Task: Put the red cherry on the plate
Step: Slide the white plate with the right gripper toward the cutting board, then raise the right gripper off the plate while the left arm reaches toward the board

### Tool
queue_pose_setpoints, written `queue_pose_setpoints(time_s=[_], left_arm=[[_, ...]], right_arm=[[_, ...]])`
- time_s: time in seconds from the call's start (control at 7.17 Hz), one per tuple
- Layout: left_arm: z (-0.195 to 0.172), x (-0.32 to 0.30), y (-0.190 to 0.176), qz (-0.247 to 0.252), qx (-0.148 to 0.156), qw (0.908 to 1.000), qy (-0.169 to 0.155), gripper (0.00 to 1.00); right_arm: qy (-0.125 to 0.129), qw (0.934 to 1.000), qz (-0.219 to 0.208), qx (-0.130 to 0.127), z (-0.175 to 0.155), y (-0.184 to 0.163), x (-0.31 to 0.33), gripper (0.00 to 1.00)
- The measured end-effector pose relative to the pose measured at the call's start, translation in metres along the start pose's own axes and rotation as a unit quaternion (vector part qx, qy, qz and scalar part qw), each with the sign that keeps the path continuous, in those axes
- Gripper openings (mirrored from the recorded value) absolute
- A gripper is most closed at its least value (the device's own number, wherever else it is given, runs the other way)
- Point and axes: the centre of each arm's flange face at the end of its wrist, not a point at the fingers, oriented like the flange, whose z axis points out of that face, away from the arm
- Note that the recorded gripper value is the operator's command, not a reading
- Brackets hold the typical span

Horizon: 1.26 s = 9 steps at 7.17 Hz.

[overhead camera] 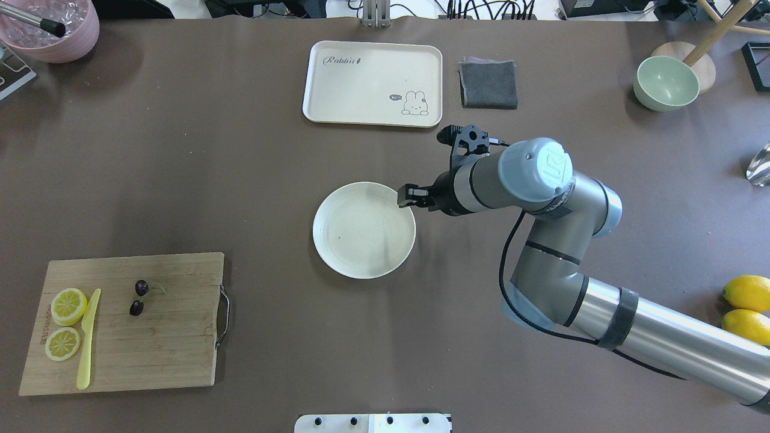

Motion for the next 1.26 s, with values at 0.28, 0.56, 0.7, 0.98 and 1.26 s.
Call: queue_pose_setpoints(time_s=[0.28, 0.56, 0.7, 0.98, 1.26], left_arm=[[0.030, 0.087, 0.005, -0.028, 0.020, 0.9990, 0.026, 0.97], [0.071, 0.173, 0.046, -0.033, 0.030, 0.9989, 0.014, 0.97], [0.076, 0.210, 0.069, -0.037, 0.024, 0.9990, -0.012, 0.97], [0.086, 0.261, 0.123, -0.056, 0.012, 0.9964, -0.062, 0.97], [0.117, 0.301, 0.188, -0.089, 0.009, 0.9925, -0.083, 0.97]], right_arm=[[-0.015, 0.9996, 0.018, -0.014, -0.056, -0.055, 0.029, 1.00], [-0.009, 0.9996, 0.019, -0.017, -0.106, -0.104, 0.080, 1.00], [0.007, 0.9998, 0.007, -0.015, -0.119, -0.119, 0.102, 1.00], [0.030, 0.9995, -0.006, -0.010, -0.131, -0.133, 0.126, 1.00], [0.034, 0.9994, -0.009, -0.005, -0.135, -0.136, 0.131, 1.00]])
